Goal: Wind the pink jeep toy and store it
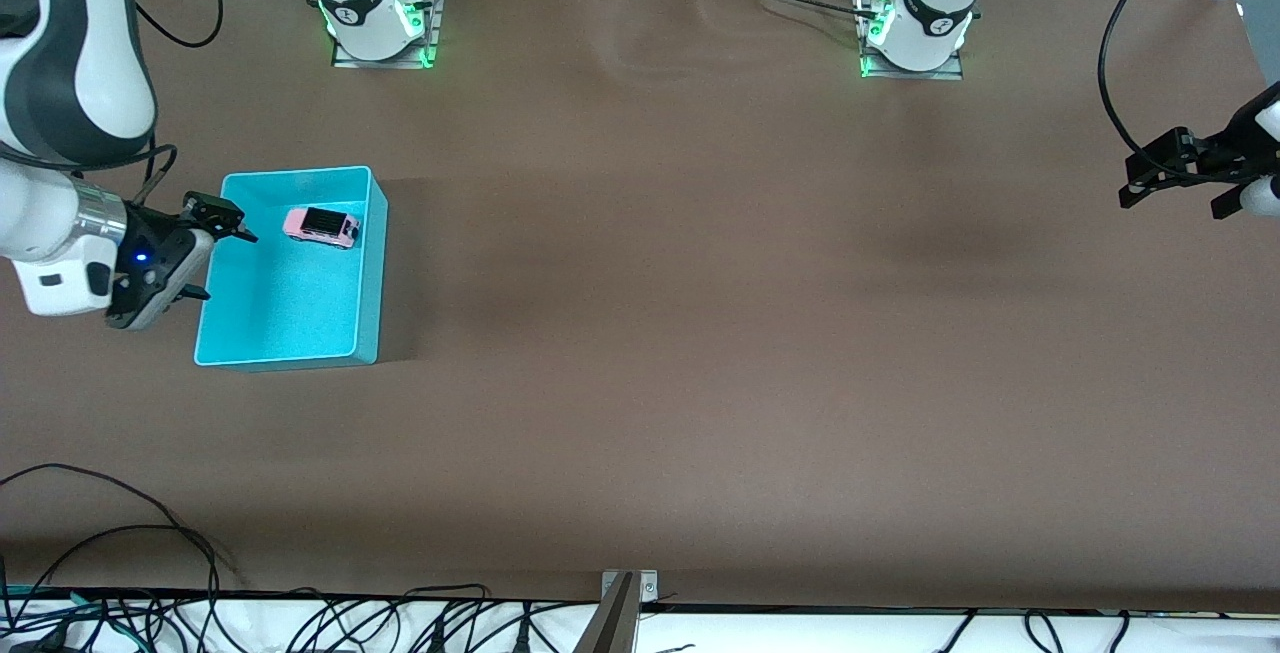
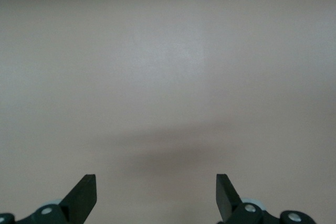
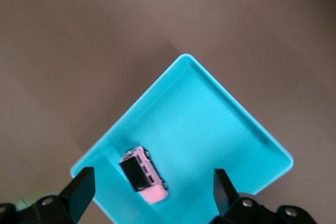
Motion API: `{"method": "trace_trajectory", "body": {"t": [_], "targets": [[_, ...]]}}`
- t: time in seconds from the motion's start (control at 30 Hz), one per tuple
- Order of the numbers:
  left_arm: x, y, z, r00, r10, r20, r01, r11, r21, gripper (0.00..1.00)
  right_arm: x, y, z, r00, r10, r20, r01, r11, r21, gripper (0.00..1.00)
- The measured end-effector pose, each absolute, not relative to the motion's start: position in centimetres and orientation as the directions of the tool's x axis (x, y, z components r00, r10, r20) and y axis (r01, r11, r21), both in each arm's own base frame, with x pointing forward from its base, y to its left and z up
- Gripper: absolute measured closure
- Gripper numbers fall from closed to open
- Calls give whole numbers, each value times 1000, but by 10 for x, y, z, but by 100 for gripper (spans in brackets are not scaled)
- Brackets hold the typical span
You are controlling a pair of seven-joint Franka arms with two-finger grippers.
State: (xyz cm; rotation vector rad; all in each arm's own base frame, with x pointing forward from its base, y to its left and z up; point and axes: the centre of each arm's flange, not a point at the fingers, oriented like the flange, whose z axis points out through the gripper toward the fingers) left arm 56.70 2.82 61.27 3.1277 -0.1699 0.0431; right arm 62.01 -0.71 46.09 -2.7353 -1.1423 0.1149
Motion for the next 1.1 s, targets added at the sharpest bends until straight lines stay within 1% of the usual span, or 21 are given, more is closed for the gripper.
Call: {"method": "trace_trajectory", "body": {"t": [0.13,0.2,0.3,0.5,0.7,0.93,1.1], "targets": [[567,28,613,994,-108,28,-108,-994,8,0,622,0,487,831,555,-44,538,-821,-188,0],[567,28,613,994,-108,28,-108,-994,8,0,623,3,500,872,486,-54,470,-864,-181,0],[567,28,613,994,-109,28,-109,-994,8,0,625,6,520,907,418,-49,406,-899,-167,0],[567,27,613,994,-110,28,-110,-994,8,0,627,3,554,926,376,-19,369,-918,-147,0],[568,27,611,994,-110,25,-110,-994,8,0,623,-9,576,941,337,-27,332,-936,-115,0],[569,27,609,994,-110,21,-110,-994,9,0,615,-15,595,979,201,-40,200,-979,-36,0],[569,27,609,994,-111,21,-111,-994,9,0,607,-13,605,992,117,-51,116,-993,-14,0]]}}
